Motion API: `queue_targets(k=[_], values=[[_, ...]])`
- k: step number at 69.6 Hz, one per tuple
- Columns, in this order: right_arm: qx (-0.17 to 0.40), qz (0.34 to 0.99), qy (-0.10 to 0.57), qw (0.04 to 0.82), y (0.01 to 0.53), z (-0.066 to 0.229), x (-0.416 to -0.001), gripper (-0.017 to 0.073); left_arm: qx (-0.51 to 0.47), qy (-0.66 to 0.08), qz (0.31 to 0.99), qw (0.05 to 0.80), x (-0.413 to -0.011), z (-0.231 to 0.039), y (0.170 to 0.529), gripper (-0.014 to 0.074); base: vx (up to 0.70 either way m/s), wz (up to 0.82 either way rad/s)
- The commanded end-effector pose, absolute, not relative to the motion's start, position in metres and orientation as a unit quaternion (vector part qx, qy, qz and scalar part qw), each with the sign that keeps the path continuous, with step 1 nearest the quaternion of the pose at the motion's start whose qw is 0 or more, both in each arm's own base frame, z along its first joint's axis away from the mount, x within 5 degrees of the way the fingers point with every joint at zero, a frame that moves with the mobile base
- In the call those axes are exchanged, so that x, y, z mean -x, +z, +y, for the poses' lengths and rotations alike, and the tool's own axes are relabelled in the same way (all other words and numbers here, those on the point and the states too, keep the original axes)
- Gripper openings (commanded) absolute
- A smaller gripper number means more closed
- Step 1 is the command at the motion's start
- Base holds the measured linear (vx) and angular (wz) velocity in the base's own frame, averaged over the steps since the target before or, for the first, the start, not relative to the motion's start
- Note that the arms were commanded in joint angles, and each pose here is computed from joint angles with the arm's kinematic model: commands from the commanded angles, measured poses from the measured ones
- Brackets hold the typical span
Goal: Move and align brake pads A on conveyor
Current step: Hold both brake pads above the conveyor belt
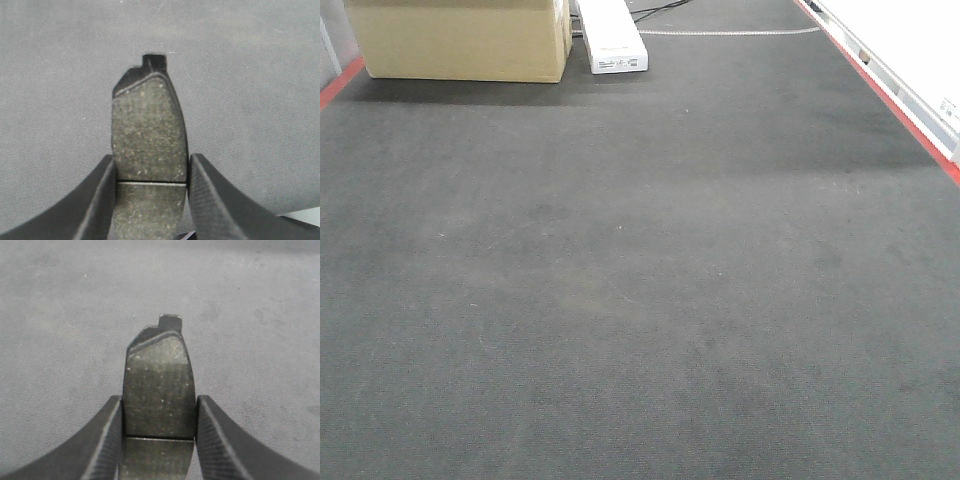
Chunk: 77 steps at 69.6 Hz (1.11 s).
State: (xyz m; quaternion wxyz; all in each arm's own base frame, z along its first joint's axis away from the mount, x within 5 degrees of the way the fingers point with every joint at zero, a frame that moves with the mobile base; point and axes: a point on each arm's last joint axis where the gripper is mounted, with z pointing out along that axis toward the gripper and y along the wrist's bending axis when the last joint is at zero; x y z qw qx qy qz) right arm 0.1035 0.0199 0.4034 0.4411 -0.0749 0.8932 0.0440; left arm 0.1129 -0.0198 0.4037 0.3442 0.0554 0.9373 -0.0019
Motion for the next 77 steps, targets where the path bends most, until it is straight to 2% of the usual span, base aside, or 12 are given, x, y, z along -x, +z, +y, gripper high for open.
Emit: queue_targets(k=[1,77], values=[[0.076,0.869,0.046,0.488,0.4171,0.0201,-0.1056,-0.0008,-0.054,-0.006,0.927,0.370,-0.1128,-0.0198,0.4119,-0.0006,0.00,0.00],[0.076,0.869,0.046,0.488,0.4171,0.0201,-0.1056,-0.0008,-0.058,-0.003,0.925,0.375,-0.1135,-0.0197,0.4125,-0.0006,0.00,0.00]])
